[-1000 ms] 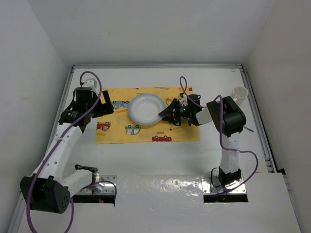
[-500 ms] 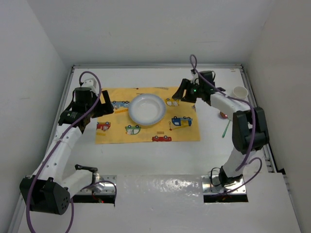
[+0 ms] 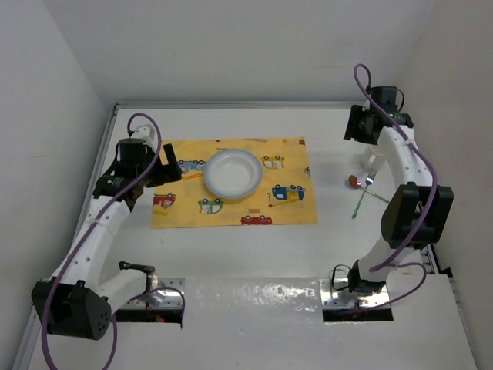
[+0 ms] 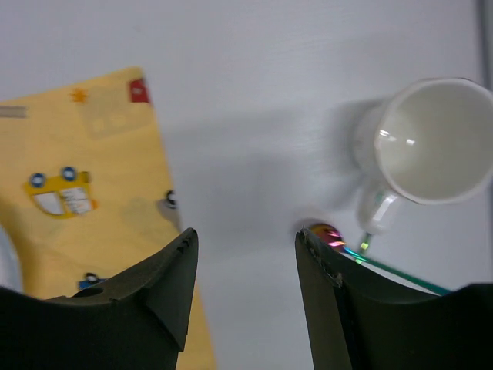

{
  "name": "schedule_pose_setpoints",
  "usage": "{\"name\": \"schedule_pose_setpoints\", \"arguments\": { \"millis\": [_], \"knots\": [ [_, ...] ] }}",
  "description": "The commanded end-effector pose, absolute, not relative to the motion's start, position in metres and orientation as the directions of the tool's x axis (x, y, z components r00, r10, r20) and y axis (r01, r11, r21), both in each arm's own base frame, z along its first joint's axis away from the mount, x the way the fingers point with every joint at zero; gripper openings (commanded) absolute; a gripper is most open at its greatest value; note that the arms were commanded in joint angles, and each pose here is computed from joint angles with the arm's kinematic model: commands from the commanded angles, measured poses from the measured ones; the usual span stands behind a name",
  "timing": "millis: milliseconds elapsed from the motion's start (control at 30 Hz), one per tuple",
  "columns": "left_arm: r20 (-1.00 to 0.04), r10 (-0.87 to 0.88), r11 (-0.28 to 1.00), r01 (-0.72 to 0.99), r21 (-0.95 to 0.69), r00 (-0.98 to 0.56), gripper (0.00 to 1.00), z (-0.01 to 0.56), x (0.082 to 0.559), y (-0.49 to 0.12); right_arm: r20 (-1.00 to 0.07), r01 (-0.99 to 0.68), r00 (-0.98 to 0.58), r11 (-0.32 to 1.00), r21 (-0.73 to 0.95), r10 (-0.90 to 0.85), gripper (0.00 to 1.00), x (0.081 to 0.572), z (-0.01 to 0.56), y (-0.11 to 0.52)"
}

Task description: Set the dinner table for one person

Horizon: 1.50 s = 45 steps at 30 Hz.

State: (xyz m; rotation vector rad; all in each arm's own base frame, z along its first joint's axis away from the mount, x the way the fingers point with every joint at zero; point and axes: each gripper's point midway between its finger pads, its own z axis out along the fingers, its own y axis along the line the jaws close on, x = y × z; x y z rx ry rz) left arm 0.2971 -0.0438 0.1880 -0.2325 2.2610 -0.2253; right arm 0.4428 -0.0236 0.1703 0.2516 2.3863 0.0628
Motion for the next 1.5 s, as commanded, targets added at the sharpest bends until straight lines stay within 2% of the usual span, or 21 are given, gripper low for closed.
{"name": "schedule_pose_setpoints", "arguments": {
  "millis": [0,200,500,833,967,1000,1133,1200,1367,1467],
  "knots": [
    [-0.76,-0.223,0.968,-0.044,-0.248,-0.61,0.9,0.201,0.306,-0.05,-0.673,0.226,-0.73,0.972,-0.073,0.119,0.52,0.435,0.183,-0.068],
    [-0.751,-0.215,0.968,-0.032,-0.25,-0.624,0.9,0.199,0.31,-0.054,-0.666,0.247,-0.742,0.954,-0.17,0.074,0.5,0.444,0.177,-0.102],
    [-0.728,-0.213,0.969,-0.046,-0.243,-0.651,0.9,0.184,0.317,-0.054,-0.648,0.243,-0.756,0.96,-0.138,0.098,0.43,0.465,0.151,-0.128],
    [-0.712,-0.223,0.967,-0.057,-0.249,-0.665,0.9,0.177,0.326,-0.055,-0.589,0.158,-0.804,0.984,-0.081,0.081,0.35,0.483,0.11,-0.119],
    [-0.707,-0.223,0.967,-0.061,-0.247,-0.671,0.9,0.174,0.329,-0.055,-0.565,0.15,-0.821,0.985,-0.084,0.077,0.25,0.483,0.098,-0.119],
    [-0.706,-0.223,0.967,-0.061,-0.247,-0.673,0.9,0.174,0.329,-0.055,-0.563,0.151,-0.823,0.985,-0.088,0.076,0.17,0.484,0.096,-0.12],
    [-0.7,-0.225,0.967,-0.065,-0.247,-0.678,0.9,0.171,0.33,-0.055,-0.585,0.142,-0.81,0.983,-0.114,0.049,0.01,0.489,0.106,-0.122],
    [-0.693,-0.222,0.967,-0.064,-0.247,-0.686,0.9,0.166,0.33,-0.056,-0.603,0.13,-0.798,0.983,-0.126,0.028,0.0,0.495,0.116,-0.117],
    [-0.686,-0.214,0.968,-0.054,-0.247,-0.696,0.9,0.163,0.33,-0.057,-0.654,0.013,-0.738,0.966,-0.259,-0.166,0.0,0.506,0.16,-0.092],
    [-0.689,-0.209,0.969,-0.05,-0.244,-0.694,0.9,0.164,0.331,-0.057,-0.68,-0.1,-0.662,0.937,-0.336,-0.315,0.0,0.515,0.192,-0.048]
  ]
}}
